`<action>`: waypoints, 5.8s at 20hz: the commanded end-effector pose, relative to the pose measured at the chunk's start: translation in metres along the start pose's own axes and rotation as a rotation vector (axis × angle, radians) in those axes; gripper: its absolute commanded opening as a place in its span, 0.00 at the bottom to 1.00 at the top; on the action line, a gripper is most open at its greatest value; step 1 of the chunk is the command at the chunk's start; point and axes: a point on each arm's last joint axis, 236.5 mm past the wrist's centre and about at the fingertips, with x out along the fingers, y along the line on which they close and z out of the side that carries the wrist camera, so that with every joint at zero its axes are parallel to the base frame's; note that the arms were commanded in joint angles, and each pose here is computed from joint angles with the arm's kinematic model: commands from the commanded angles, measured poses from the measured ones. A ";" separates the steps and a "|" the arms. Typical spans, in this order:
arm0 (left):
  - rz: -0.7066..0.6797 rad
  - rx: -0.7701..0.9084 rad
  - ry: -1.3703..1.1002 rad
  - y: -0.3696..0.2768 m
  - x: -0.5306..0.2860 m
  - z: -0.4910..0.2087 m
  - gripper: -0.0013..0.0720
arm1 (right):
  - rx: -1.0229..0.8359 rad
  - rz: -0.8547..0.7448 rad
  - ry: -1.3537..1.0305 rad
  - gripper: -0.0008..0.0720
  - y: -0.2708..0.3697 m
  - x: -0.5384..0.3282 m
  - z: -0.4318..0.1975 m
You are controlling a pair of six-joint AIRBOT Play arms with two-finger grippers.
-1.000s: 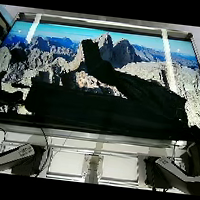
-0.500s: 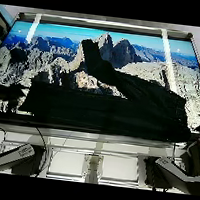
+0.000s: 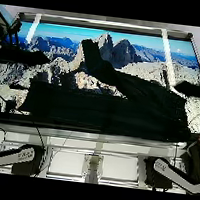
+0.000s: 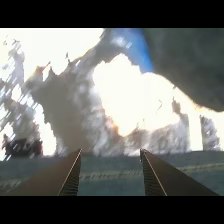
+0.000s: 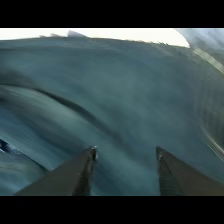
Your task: Fold the clothes and pants, and hang the long-sleeved shirts on hangers.
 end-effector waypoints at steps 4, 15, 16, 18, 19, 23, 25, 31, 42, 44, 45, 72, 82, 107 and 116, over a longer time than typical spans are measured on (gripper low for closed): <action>-0.017 -0.025 -0.005 -0.009 0.000 0.006 0.76 | -0.467 0.209 -0.107 0.51 0.240 0.131 0.047; 0.057 -0.017 0.044 0.020 0.000 -0.006 0.78 | -0.611 0.200 0.119 0.54 0.272 0.250 0.015; 0.057 -0.021 0.050 0.022 0.003 -0.007 0.78 | -0.636 0.175 0.142 0.54 0.265 0.250 0.012; 0.055 -0.029 0.065 0.025 0.008 -0.010 0.78 | -0.667 0.129 0.187 0.54 0.251 0.250 0.005; 0.054 -0.032 0.074 0.025 0.011 -0.012 0.78 | -0.678 0.114 0.208 0.54 0.246 0.248 0.002; 0.051 -0.039 0.088 0.028 0.015 -0.015 0.78 | -0.724 0.122 0.294 0.54 0.243 0.242 -0.017; 0.051 -0.042 0.094 0.029 0.018 -0.017 0.78 | -0.774 0.138 0.320 0.39 0.250 0.243 -0.029; 0.062 -0.072 0.061 0.033 0.021 -0.009 0.78 | -0.956 0.308 0.427 0.03 0.322 0.215 -0.093; 0.089 -0.117 -0.023 0.040 0.021 0.010 0.78 | -1.221 0.569 0.967 0.53 0.389 0.108 -0.286; 0.084 -0.109 -0.019 0.036 0.024 0.010 0.78 | -1.183 0.548 0.988 0.53 0.385 0.098 -0.279; 0.076 -0.091 -0.012 0.030 0.027 0.008 0.78 | -1.158 0.534 0.969 0.53 0.383 0.092 -0.265; 0.250 0.674 0.200 -0.165 0.292 -0.050 0.75 | -0.450 0.208 0.514 0.76 0.195 0.026 0.001; 0.256 0.623 0.082 -0.163 0.321 -0.038 0.69 | -0.451 0.227 0.511 0.76 0.199 0.025 0.001; 0.599 0.174 -0.073 0.039 0.075 0.118 0.07 | -0.446 0.213 0.493 0.76 0.197 0.028 0.005; 0.749 -0.057 0.342 0.171 -0.006 0.006 0.06 | -0.412 0.204 0.512 0.76 0.196 0.026 0.002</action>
